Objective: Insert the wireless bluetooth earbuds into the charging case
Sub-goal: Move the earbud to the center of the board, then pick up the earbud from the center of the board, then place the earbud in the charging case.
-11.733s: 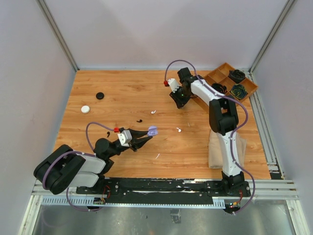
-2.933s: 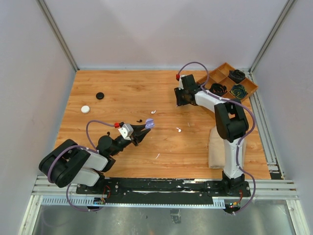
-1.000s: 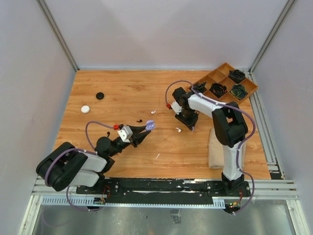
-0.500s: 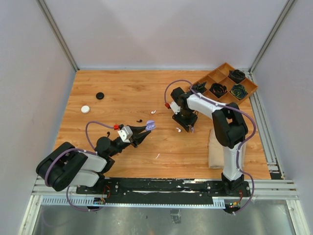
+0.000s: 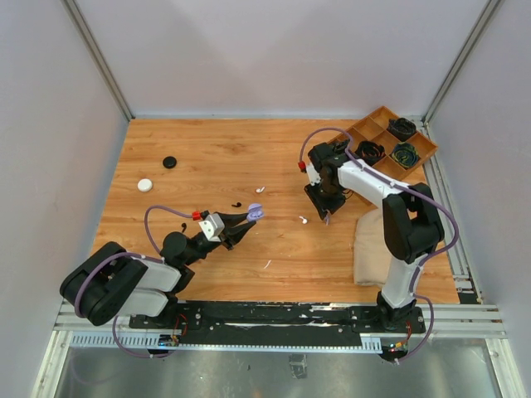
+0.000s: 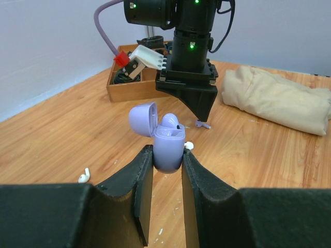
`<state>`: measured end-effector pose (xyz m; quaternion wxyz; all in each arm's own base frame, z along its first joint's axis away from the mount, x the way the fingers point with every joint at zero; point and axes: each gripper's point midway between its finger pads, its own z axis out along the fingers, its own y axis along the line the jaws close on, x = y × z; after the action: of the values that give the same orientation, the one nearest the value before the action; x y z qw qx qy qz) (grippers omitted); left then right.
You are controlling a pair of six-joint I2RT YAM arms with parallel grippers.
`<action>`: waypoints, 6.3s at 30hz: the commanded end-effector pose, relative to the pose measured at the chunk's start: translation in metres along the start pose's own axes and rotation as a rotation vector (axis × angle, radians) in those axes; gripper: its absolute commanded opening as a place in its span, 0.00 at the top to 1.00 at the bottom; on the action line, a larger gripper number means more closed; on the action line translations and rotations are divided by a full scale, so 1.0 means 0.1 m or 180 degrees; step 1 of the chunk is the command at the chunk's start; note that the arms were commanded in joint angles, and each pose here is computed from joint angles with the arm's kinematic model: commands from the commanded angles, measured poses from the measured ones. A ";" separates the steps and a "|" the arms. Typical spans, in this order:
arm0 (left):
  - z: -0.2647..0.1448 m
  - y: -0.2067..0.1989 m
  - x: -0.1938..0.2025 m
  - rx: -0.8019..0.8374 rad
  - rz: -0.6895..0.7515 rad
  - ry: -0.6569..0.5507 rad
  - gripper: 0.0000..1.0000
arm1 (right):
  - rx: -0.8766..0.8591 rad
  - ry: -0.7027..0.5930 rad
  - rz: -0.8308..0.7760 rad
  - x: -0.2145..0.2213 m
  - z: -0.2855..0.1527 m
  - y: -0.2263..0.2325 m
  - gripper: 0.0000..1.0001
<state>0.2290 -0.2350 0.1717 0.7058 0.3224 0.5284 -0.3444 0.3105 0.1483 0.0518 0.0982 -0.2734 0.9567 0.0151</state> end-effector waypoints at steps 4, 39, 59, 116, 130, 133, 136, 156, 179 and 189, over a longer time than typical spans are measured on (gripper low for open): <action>0.02 -0.01 -0.58 0.0041 0.0347 -0.0718 1.00 | -0.0057 -0.0036 0.0320 -0.01 0.16 -0.09 0.61; 0.06 -0.08 -0.70 0.0202 0.0343 -0.0823 1.00 | 0.0090 -0.0507 0.0232 -0.04 -0.16 -0.04 0.84; 0.22 -0.13 -0.91 0.0422 0.0658 -0.1026 1.00 | -0.0147 -0.2640 -0.0454 -0.63 -1.89 1.04 0.85; 0.23 -0.04 -1.13 0.0238 0.0161 -0.1201 1.00 | -0.0341 -0.4184 -0.1159 -0.75 -2.09 2.03 0.88; 0.23 0.06 -1.11 0.0043 -0.0075 -0.1195 1.00 | -0.0213 -0.4179 -0.1356 -0.71 -2.04 2.10 0.88; 0.23 0.08 -1.09 0.0016 -0.0105 -0.1184 1.00 | -0.0218 -0.4167 -0.1368 -0.71 -2.03 2.12 0.87; 0.24 0.08 -1.08 0.0020 -0.0120 -0.1177 1.00 | -0.0221 -0.4153 -0.1364 -0.71 -2.01 2.14 0.86; 0.23 0.04 -0.92 0.0061 -0.0115 -0.1025 1.00 | -0.0339 -0.4292 -0.1130 -0.67 -2.25 2.13 0.55; 0.21 -0.12 -0.84 0.0352 -0.0017 -0.0933 1.00 | 0.0199 -0.3691 -0.1060 -0.54 -1.96 1.38 0.40; 0.20 -0.15 -0.87 0.0399 -0.0016 -0.0957 1.00 | -0.0005 -0.3606 -0.1209 -0.55 -1.84 1.52 0.39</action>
<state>0.2271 -0.2581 0.2024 0.6819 0.3061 0.5081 -0.4280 0.2447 0.2874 0.2466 0.6038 -0.3831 0.6867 0.1303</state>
